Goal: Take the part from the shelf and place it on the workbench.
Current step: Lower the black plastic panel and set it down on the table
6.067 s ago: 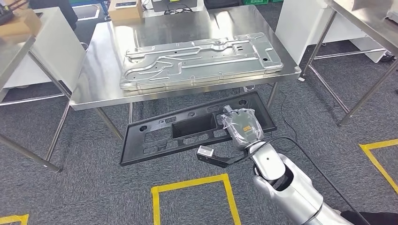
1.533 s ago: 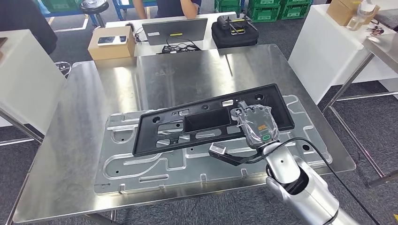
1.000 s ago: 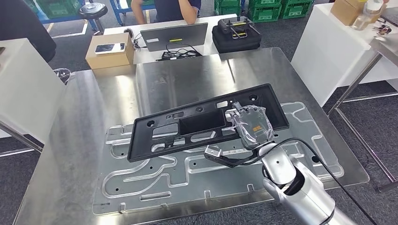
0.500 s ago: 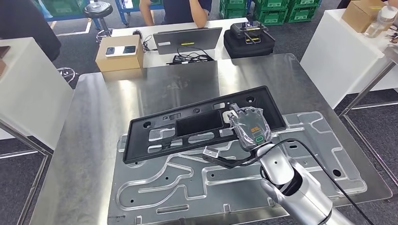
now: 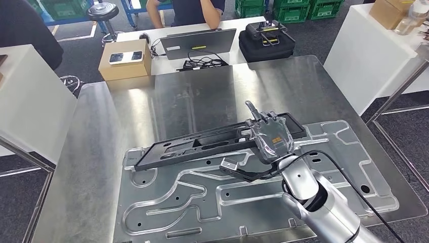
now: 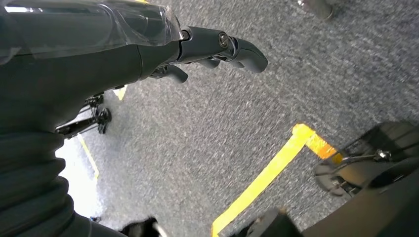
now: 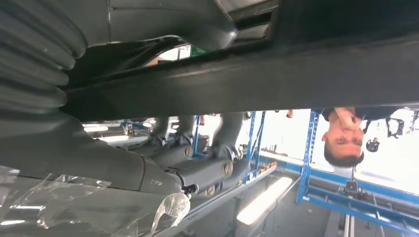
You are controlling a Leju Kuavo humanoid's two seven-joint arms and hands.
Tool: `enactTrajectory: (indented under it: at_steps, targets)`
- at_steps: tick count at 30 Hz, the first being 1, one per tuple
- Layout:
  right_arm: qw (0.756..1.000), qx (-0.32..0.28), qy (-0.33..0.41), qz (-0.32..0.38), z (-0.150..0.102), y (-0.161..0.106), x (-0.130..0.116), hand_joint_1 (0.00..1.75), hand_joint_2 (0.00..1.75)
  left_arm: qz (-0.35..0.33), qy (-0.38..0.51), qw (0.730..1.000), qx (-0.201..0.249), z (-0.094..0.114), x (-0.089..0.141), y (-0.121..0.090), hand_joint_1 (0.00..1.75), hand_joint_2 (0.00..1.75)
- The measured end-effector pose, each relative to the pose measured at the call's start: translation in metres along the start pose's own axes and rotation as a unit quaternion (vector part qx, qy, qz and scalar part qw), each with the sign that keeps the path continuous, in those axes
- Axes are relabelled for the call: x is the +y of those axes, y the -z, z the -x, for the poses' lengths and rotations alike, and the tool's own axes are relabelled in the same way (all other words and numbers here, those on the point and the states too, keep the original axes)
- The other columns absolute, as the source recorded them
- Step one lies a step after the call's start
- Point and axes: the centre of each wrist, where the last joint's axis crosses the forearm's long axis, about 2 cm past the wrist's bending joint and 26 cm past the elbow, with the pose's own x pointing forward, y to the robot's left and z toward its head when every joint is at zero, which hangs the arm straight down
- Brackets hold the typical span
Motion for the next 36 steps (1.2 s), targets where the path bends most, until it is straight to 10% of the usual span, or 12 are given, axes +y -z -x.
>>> enactTrajectory:
  at_steps: [36]
  targets:
    - [0.999, 0.003, 0.024, -0.022, 0.0013, -0.003, 0.0032, 0.0, 0.0, 0.008, -0.007, 1.0, 0.006, 0.0051, -0.002, -0.0006, 0.0, 1.75]
